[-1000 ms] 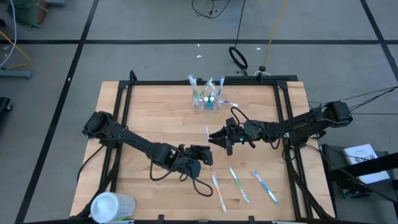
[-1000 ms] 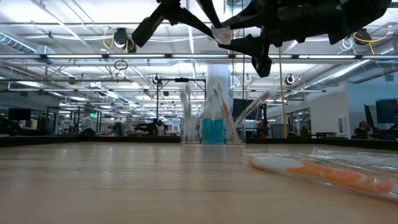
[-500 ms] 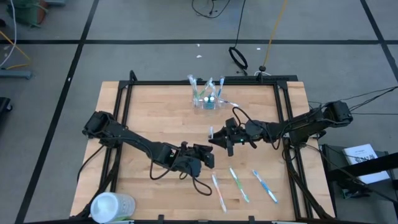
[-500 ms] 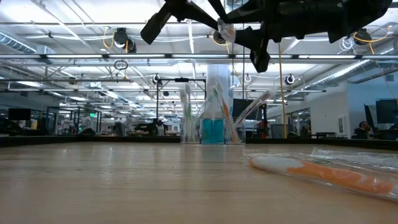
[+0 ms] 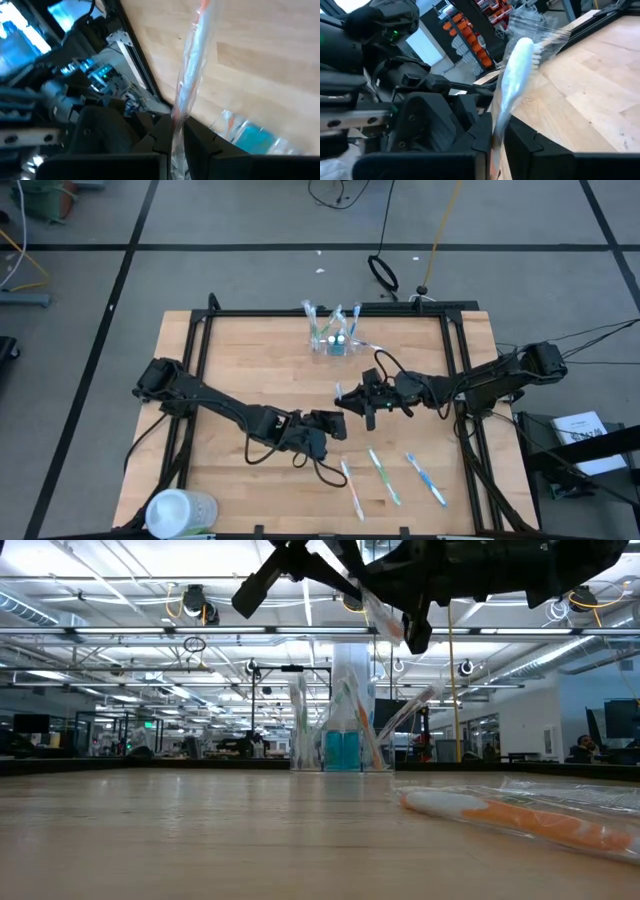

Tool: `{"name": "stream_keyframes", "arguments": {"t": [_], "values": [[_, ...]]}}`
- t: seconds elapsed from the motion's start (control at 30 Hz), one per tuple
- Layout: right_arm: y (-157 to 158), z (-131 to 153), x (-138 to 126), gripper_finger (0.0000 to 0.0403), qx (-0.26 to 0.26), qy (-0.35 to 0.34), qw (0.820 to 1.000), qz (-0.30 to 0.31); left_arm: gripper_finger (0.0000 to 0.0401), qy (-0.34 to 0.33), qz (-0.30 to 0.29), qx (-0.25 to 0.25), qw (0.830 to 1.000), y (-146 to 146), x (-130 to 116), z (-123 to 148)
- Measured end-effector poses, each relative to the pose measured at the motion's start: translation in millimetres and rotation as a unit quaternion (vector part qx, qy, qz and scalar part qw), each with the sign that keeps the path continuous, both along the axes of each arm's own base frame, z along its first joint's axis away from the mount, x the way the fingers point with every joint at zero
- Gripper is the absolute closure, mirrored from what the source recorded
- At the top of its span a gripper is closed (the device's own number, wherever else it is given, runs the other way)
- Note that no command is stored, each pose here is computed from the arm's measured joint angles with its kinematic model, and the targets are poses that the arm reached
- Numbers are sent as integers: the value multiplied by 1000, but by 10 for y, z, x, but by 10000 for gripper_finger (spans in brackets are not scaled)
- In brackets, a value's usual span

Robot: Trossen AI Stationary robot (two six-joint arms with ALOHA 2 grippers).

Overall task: Pick & Place toothbrushing station
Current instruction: Put the orange toothbrush into the transparent organizer

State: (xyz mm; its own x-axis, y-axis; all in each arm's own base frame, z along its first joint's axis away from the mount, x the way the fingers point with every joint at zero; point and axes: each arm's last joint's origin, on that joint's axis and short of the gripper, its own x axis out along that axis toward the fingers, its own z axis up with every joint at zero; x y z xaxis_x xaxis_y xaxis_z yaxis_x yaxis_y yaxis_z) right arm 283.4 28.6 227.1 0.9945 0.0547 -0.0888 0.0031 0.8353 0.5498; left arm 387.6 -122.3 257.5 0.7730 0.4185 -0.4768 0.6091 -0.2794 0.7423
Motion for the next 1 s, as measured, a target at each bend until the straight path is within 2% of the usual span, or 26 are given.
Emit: {"name": "stream_keyframes", "arguments": {"t": [0.17,0.37,0.5,0.67,0.77,0.83,0.9,1.0], "values": [[-6,-13,0,391,-16,7,1000,-1,354,-43,54,-84,994,36,11,-4],[-42,-65,-3,383,-24,29,999,-5,293,-81,92,-135,983,15,4,8],[-61,-75,-3,385,-40,34,999,-6,258,-121,122,-196,965,-73,-19,19],[-109,-118,-7,390,-74,55,996,-9,241,-160,140,-250,945,-193,-136,154],[-134,-133,-9,385,-73,63,995,-13,240,-192,168,-304,918,-105,-275,385],[-137,-135,-9,384,-74,64,995,-14,240,-210,190,-358,890,22,-371,554],[-137,-135,-10,386,-81,64,995,-12,240,-224,227,-408,856,182,-493,699],[-136,-133,-9,387,-102,63,993,-9,240,-246,283,-477,795,461,-660,884]]}}
